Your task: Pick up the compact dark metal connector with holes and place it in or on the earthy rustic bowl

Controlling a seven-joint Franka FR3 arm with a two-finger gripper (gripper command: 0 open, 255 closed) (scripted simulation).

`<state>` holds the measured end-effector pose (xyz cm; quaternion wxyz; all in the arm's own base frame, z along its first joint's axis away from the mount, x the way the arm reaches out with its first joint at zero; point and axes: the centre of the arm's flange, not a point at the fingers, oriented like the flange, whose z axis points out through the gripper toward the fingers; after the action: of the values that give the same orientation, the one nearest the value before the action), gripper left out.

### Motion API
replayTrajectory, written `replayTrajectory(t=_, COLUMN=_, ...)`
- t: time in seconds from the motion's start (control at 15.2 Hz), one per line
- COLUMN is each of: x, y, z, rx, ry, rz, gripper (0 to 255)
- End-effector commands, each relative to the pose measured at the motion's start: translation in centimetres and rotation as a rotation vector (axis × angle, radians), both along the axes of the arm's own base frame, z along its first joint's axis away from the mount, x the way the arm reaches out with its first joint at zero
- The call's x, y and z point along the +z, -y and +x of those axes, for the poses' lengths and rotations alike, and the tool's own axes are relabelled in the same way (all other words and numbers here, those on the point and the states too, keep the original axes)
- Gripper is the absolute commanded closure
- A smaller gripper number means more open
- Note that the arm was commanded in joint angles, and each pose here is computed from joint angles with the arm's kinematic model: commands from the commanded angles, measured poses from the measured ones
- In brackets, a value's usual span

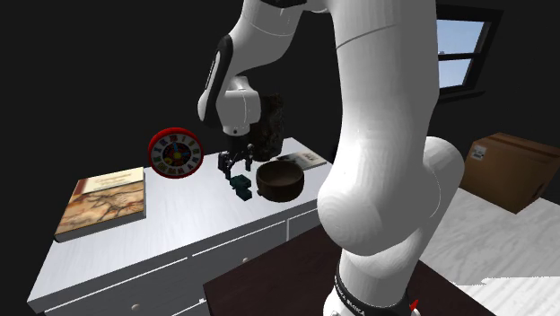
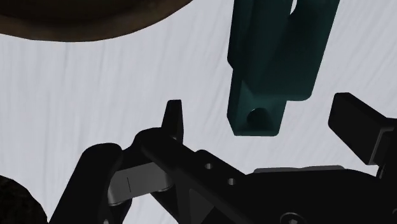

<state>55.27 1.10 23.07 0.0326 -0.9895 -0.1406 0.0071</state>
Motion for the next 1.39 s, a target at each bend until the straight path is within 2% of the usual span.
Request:
replayTrajectory(t=0.0, x=-1.1, y=-0.1, z=0.0, rx=0.002, ry=0.003, rz=-0.003, gripper=0)
replayTrajectory(t=0.26, x=-3.0, y=-0.2, z=-0.1, rx=0.002, ry=0.003, rz=-0.003, gripper=0)
replayTrajectory(t=0.73, x=-3.0, y=-0.2, z=-0.1, rx=0.002, ry=0.003, rz=-0.003, gripper=0)
replayTrajectory(t=0.79, x=-3.0, y=-0.2, z=-0.1, rx=0.002, ry=0.003, rz=-0.003, gripper=255)
replayTrajectory(t=1.32, x=-3.0, y=-0.2, z=-0.1, rx=0.002, ry=0.003, rz=-0.003, gripper=255)
